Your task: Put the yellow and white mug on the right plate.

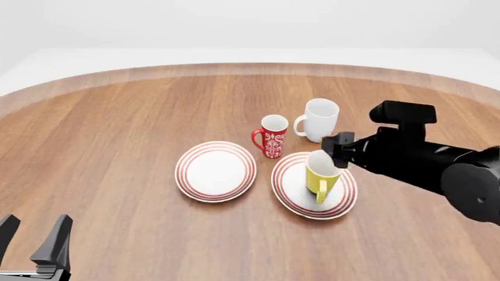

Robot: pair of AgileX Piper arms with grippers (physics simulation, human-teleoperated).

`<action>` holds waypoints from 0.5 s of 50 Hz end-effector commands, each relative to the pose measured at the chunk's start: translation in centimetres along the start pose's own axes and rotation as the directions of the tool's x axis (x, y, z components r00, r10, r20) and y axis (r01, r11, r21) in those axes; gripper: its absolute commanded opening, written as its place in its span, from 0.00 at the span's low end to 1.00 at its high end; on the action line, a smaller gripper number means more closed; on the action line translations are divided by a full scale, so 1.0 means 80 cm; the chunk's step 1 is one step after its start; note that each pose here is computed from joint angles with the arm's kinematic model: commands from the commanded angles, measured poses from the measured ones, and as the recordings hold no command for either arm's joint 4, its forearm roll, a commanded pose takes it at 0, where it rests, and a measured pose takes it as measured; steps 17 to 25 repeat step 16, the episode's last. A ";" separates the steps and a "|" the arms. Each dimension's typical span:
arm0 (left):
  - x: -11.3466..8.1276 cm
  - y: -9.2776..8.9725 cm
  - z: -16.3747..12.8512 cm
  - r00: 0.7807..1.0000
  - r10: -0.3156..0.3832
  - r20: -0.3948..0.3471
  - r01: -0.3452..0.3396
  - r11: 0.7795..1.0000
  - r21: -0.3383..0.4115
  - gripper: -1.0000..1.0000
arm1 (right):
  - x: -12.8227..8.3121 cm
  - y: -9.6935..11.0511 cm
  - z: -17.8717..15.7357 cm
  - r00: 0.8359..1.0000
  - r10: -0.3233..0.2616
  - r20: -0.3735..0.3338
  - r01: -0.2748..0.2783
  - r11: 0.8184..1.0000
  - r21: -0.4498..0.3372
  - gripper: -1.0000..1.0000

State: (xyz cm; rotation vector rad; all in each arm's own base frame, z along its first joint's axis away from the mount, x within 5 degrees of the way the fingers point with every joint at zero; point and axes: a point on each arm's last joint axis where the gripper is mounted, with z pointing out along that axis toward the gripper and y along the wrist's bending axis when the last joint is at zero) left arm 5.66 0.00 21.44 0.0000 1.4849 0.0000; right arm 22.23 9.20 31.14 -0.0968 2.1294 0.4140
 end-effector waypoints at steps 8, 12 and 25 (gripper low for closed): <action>0.000 0.000 0.000 1.000 0.000 0.000 0.000 1.000 0.000 1.00 | -0.153 0.051 -0.210 0.919 -0.140 0.368 0.176 0.982 -0.066 1.00; 0.000 0.000 0.000 1.000 0.000 0.000 0.000 1.000 0.000 1.00 | -0.218 0.074 -0.345 0.773 -0.229 0.591 0.315 0.948 -0.045 1.00; 0.000 0.000 0.000 1.000 0.000 0.000 0.000 1.000 0.000 1.00 | -0.237 0.076 -0.480 0.539 -0.199 0.818 0.401 0.915 -0.042 1.00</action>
